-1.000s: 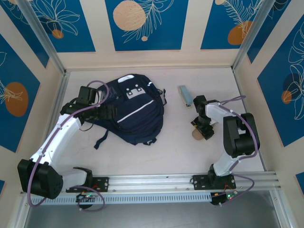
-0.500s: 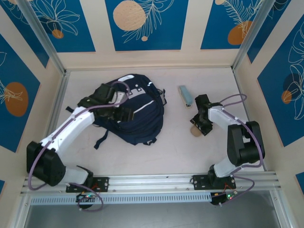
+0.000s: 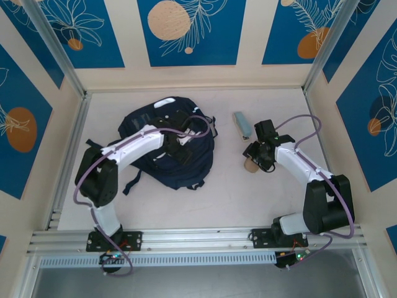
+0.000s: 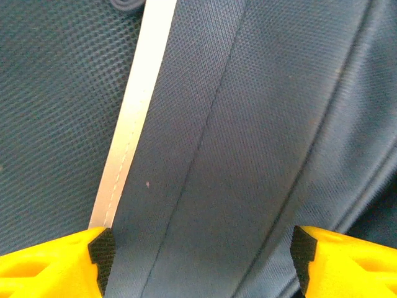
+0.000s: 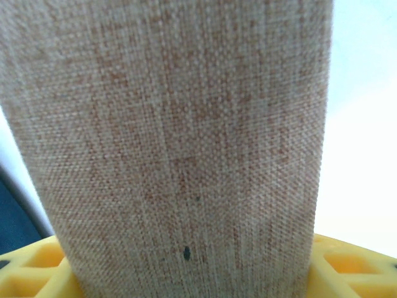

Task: Pack the student bag
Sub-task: Open the student bag at the center of the table.

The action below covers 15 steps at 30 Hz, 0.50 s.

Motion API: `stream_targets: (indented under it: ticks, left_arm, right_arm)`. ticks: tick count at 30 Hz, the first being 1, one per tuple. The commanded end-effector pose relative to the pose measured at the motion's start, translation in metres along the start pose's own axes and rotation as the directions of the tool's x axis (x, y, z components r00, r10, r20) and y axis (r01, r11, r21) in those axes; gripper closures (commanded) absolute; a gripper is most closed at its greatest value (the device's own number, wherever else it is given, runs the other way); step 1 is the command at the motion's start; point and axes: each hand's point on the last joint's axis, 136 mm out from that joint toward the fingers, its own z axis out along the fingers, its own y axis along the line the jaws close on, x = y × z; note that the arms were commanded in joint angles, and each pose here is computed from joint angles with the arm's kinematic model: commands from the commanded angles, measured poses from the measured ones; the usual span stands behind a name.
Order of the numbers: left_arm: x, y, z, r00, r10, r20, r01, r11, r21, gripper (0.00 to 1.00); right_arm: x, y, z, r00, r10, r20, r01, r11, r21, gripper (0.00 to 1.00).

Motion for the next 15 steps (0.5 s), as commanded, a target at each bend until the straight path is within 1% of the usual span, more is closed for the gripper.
stream_targets:
  ticks: [1,2,5,7,14,15]
  left_arm:
    - [-0.002,0.006,0.001,0.999,0.034,-0.035,-0.035,0.998,-0.044,0.27]
    - [-0.003,0.009,0.002,0.999,0.033,-0.041,-0.036,0.998,-0.06,0.3]
    - [-0.007,0.018,0.0,0.999,0.027,-0.042,-0.032,0.994,-0.109,0.43]
    - [-0.009,0.019,-0.005,0.999,0.027,-0.034,-0.031,0.993,-0.117,0.53]
    - [-0.018,0.024,-0.033,0.998,0.043,0.046,-0.037,0.99,-0.138,0.99]
    - [-0.019,0.023,-0.037,0.997,0.045,0.059,-0.037,0.99,-0.136,1.0]
  right_arm:
    - [-0.002,0.014,-0.007,0.999,-0.035,-0.001,0.035,0.998,-0.052,0.46]
    - [-0.001,0.014,-0.006,0.999,-0.037,-0.003,0.037,0.998,-0.054,0.46]
    - [0.0,0.015,-0.006,0.999,-0.043,-0.004,0.043,0.997,-0.057,0.46]
    - [0.001,0.016,-0.008,0.999,-0.054,-0.001,0.053,0.997,-0.059,0.46]
    - [0.008,0.029,-0.017,0.993,-0.118,-0.009,0.117,0.989,-0.092,0.46]
    - [0.011,0.032,-0.018,0.991,-0.13,-0.012,0.128,0.986,-0.106,0.46]
